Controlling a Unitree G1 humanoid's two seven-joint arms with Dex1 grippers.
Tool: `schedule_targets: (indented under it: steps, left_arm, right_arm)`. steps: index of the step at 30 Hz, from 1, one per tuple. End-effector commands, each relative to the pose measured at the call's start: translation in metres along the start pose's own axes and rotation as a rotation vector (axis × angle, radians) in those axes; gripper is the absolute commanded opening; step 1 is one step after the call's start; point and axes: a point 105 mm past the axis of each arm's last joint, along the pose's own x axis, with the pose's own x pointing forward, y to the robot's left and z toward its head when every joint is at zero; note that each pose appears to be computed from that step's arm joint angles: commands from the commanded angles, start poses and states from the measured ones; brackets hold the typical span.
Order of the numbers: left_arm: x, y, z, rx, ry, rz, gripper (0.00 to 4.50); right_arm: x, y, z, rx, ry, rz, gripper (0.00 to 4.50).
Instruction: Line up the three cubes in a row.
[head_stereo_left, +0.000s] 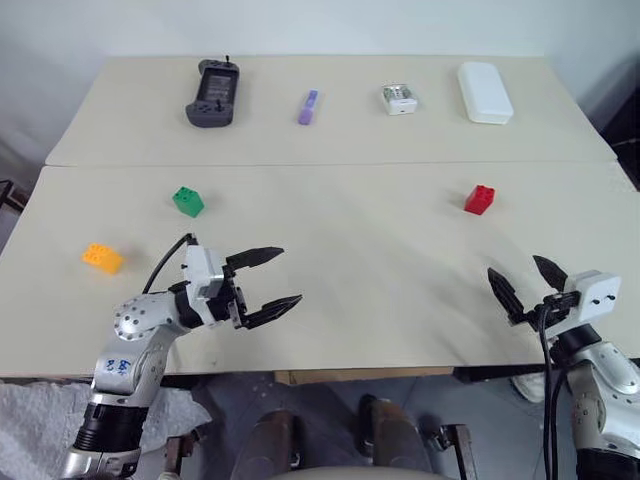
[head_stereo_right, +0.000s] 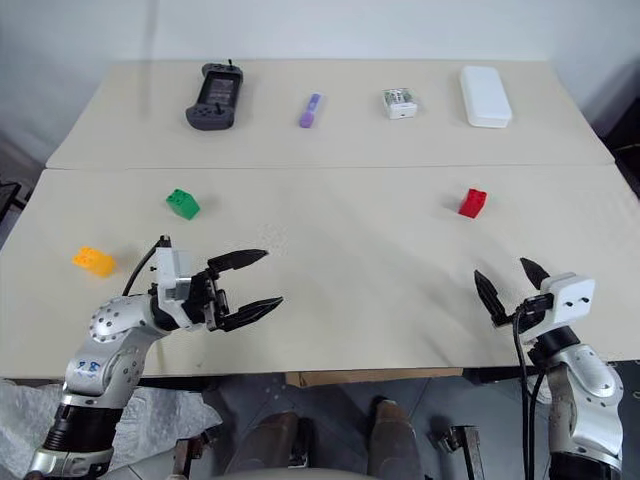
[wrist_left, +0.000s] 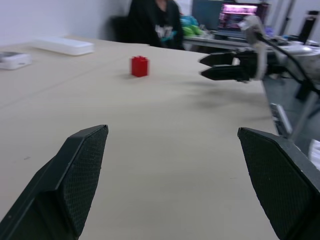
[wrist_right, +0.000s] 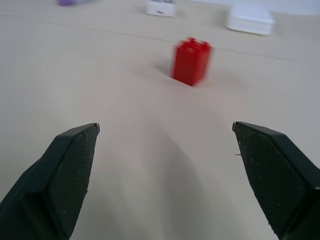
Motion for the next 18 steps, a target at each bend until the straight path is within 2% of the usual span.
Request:
schedule_targets:
  steps: [1, 7, 11, 18]
  left_arm:
    - [0.001, 0.001, 0.002, 0.021, 0.002, -0.005, 4.37]
    - [-0.001, 0.005, 0.004, 0.031, -0.010, 0.032, 4.37]
    - [-0.001, 0.000, 0.001, 0.033, -0.004, 0.035, 4.37]
    - [0.000, -0.004, 0.000, 0.040, 0.000, 0.039, 4.37]
  right_arm:
    - [0.023, -0.002, 0.016, 0.010, -0.009, -0.060, 4.50]
    - [0.075, 0.002, 0.048, 0.105, -0.013, -0.079, 4.50]
    - [0.105, -0.009, 0.059, 0.076, 0.017, -0.193, 4.50]
    - [0.137, -0.016, 0.057, 0.036, 0.067, -0.309, 4.50]
